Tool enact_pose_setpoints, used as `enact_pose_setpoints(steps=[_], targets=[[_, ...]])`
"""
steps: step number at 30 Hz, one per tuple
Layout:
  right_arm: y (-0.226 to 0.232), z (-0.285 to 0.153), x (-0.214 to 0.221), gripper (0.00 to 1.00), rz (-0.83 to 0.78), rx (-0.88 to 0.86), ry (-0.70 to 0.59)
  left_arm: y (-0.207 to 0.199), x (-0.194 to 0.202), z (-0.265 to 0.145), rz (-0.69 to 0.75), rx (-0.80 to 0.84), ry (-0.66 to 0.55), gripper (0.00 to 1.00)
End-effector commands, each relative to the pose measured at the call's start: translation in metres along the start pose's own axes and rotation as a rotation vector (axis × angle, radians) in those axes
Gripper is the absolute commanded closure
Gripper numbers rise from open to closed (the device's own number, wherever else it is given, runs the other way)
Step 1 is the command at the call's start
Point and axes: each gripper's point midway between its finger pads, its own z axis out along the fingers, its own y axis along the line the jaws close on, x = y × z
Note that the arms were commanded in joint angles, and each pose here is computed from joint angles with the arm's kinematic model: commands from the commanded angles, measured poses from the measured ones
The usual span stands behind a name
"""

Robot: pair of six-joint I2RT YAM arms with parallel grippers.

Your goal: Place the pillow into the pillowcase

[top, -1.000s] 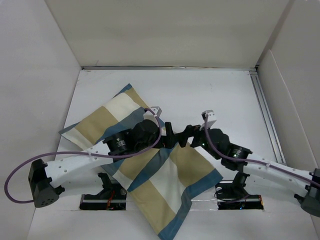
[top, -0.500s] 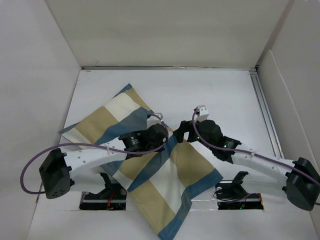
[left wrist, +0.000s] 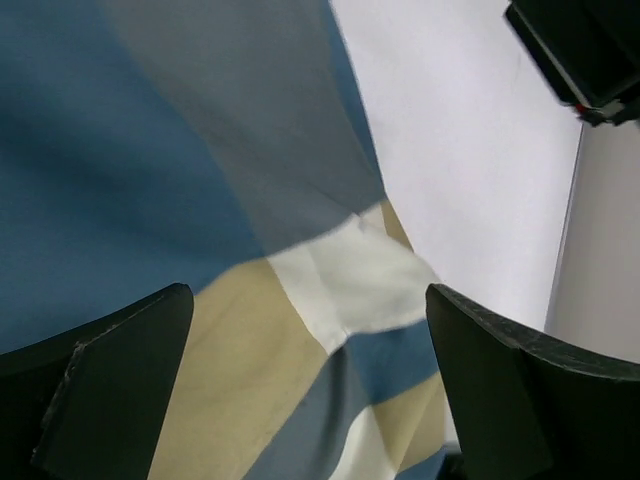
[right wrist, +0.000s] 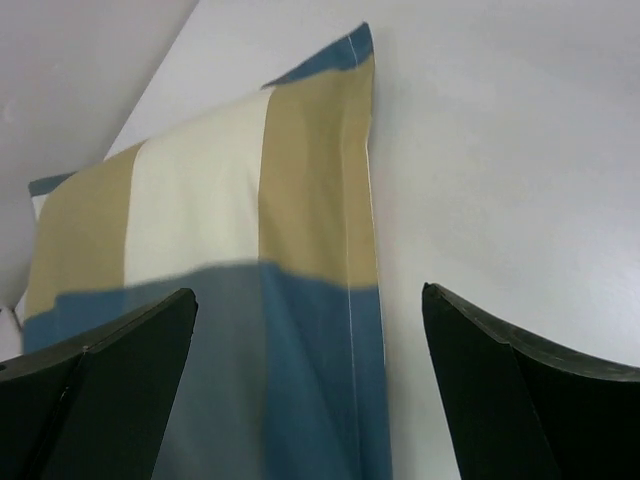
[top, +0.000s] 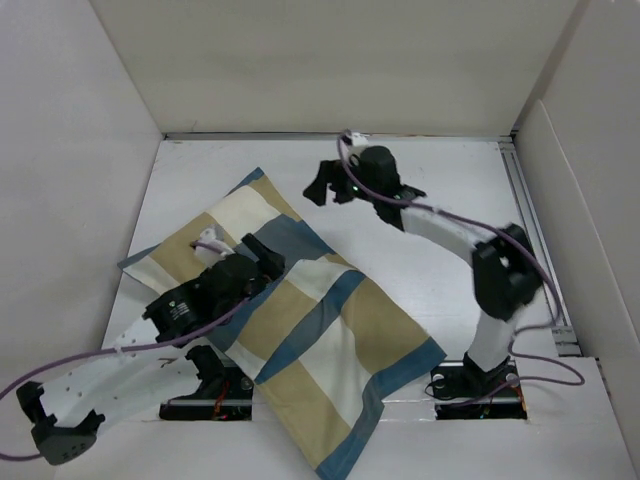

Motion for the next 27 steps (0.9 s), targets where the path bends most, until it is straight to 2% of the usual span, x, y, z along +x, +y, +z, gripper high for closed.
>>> enact_pose_setpoints(steps=[1, 2, 3, 5, 8, 10, 11, 12, 13, 14, 16, 17, 18, 19, 20, 21, 22, 23, 25, 26, 27], targets=[[0.013, 0.062, 0.027, 0.0, -0.024, -0.151, 0.196, 0.053, -0.01, 0.007, -0.25, -0.166, -0.085, 0.0], [0.004, 0.081, 0.065, 0.0, 0.013, -0.194, 0.301, 0.059, -0.012, 0.006, -0.331, -0.157, -0.099, 0.0], [0.001, 0.092, 0.069, 0.0, 0.031, -0.192, 0.304, 0.062, -0.011, 0.005, -0.335, -0.152, -0.101, 0.0], [0.023, 0.099, 0.078, 0.0, 0.059, -0.33, 0.337, 0.07, -0.009, 0.007, -0.397, -0.173, -0.111, 0.0], [0.051, 0.106, 0.095, 0.0, 0.082, -0.474, 0.381, 0.077, -0.006, 0.014, -0.387, -0.22, -0.129, 0.0], [0.065, 0.109, 0.109, 0.0, 0.085, -0.535, 0.415, 0.087, 0.012, 0.029, -0.323, -0.287, -0.092, 0.0], [0.07, 0.111, 0.113, 0.0, 0.084, -0.541, 0.427, 0.075, 0.015, 0.038, -0.312, -0.246, -0.081, 0.0], [0.078, 0.114, 0.112, 0.0, 0.074, -0.555, 0.421, 0.081, 0.025, 0.045, -0.275, -0.266, -0.056, 0.0], [0.08, 0.115, 0.123, 0.04, 0.08, -0.555, 0.446, 0.085, 0.035, 0.054, -0.237, -0.292, -0.029, 0.0], [0.081, 0.114, 0.124, 0.14, 0.081, -0.566, 0.452, 0.082, 0.044, 0.058, -0.213, -0.277, 0.007, 0.0], [0.079, 0.11, 0.128, 0.48, 0.107, -0.603, 0.466, 0.069, 0.05, 0.07, -0.208, -0.224, 0.022, 0.0], [0.075, 0.107, 0.126, 0.99, 0.128, -0.602, 0.466, 0.069, 0.056, 0.075, -0.179, -0.22, 0.044, 0.0], [0.068, 0.104, 0.123, 1.0, 0.144, -0.591, 0.459, 0.064, 0.058, 0.078, -0.128, -0.196, 0.055, 0.0], [0.042, 0.098, 0.131, 1.0, 0.191, -0.535, 0.464, 0.055, 0.055, 0.081, -0.125, -0.17, 0.048, 0.0], [0.043, 0.088, 0.106, 1.0, 0.181, -0.532, 0.396, 0.053, 0.056, 0.085, -0.103, -0.17, 0.05, 0.0], [0.029, 0.083, 0.098, 1.0, 0.184, -0.483, 0.358, 0.045, 0.057, 0.087, -0.076, -0.144, 0.063, 0.0], [-0.001, 0.068, 0.109, 1.0, 0.226, -0.409, 0.363, 0.027, 0.048, 0.089, -0.031, -0.088, 0.052, 0.0], [-0.001, 0.049, 0.082, 1.0, 0.193, -0.395, 0.298, 0.021, 0.049, 0.093, 0.0, -0.085, 0.062, 0.0], [-0.028, 0.029, 0.07, 1.0, 0.19, -0.289, 0.237, 0.001, 0.051, 0.096, 0.058, -0.03, 0.096, 0.0], [-0.058, 0.01, 0.081, 1.0, 0.225, -0.212, 0.239, -0.018, 0.044, 0.097, 0.094, 0.017, 0.089, 0.0], [-0.059, -0.008, 0.062, 1.0, 0.203, -0.197, 0.186, -0.023, 0.049, 0.104, 0.125, 0.021, 0.11, 0.0]])
